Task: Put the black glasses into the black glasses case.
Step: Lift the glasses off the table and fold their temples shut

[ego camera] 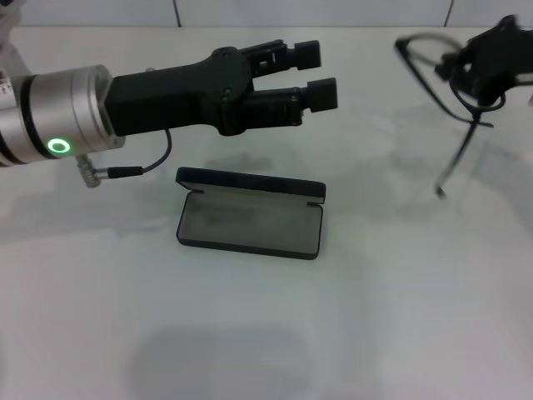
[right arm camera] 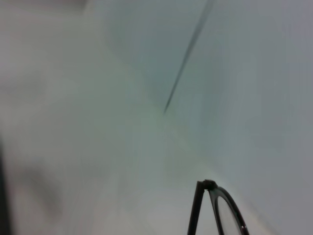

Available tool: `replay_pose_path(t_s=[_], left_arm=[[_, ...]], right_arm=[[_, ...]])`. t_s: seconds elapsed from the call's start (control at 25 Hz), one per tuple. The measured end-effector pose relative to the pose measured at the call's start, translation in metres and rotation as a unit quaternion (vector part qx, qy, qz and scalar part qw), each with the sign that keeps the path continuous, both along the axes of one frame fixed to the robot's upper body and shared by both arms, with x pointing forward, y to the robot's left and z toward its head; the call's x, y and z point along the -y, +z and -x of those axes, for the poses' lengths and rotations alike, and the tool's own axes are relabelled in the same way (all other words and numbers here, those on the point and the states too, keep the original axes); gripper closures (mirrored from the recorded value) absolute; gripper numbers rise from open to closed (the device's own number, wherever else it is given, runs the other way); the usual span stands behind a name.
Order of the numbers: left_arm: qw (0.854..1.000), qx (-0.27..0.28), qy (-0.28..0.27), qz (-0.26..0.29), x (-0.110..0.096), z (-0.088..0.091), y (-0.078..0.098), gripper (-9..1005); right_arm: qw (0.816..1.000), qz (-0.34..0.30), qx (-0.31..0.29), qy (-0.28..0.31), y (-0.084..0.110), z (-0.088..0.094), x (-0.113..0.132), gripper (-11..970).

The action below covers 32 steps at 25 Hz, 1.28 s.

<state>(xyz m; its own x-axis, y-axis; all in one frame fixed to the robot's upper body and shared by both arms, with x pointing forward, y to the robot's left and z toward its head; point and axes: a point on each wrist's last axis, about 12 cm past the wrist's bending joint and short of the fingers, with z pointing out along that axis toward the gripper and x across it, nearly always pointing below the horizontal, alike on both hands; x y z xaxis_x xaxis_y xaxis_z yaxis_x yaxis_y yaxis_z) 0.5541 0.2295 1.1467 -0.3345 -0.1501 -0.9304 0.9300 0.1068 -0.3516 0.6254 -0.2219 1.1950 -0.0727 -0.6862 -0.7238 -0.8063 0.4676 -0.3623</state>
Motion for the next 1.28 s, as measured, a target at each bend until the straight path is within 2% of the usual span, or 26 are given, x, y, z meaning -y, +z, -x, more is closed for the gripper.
replay_pose_path(t_s=[0.12, 0.2, 0.44, 0.56, 0.72, 0.84, 0.96, 1.0, 1.04, 1.12, 1.28], left_arm=[[1.000, -0.001, -0.004, -0.007, 0.002, -0.001, 0.000, 140], [1.000, -0.004, -0.002, -0.012, 0.000, -0.001, -0.002, 140], [0.999, -0.024, 0.015, -0.045, 0.005, -0.009, -0.012, 140], [0.997, -0.031, -0.001, -0.072, 0.014, -0.011, -0.016, 140], [0.991, -0.031, -0.059, -0.117, 0.040, -0.011, -0.018, 140], [0.986, -0.029, -0.101, -0.130, 0.062, -0.011, -0.018, 140], [0.985, -0.027, -0.118, -0.123, 0.078, -0.016, -0.012, 141], [0.985, -0.025, -0.121, -0.120, 0.081, -0.017, -0.010, 141], [0.985, -0.022, -0.122, -0.117, 0.083, -0.018, -0.008, 141], [0.986, -0.020, -0.120, -0.111, 0.084, -0.019, -0.006, 141], [0.990, -0.011, -0.106, -0.091, 0.077, -0.021, 0.000, 141]], right_arm=[[0.992, -0.127, 0.001, -0.027, 0.004, 0.004, 0.019, 845], [0.981, -0.195, 0.014, -0.020, 0.007, 0.009, 0.029, 845], [0.937, -0.339, 0.081, 0.023, 0.014, 0.038, 0.056, 845], [0.912, -0.392, 0.113, 0.041, 0.015, 0.044, 0.059, 845], [0.892, -0.429, 0.131, 0.048, 0.014, 0.039, 0.055, 845], [0.885, -0.447, 0.113, 0.057, 0.008, 0.029, 0.040, 845], [0.882, -0.460, 0.084, 0.065, 0.000, 0.018, 0.022, 845], [0.882, -0.460, 0.084, 0.065, 0.000, 0.018, 0.022, 845], [0.883, -0.460, 0.056, 0.075, -0.008, 0.012, 0.008, 845], [0.885, -0.456, 0.044, 0.082, -0.011, 0.011, 0.001, 845], [0.897, -0.430, 0.016, 0.102, -0.020, 0.015, -0.009, 845]])
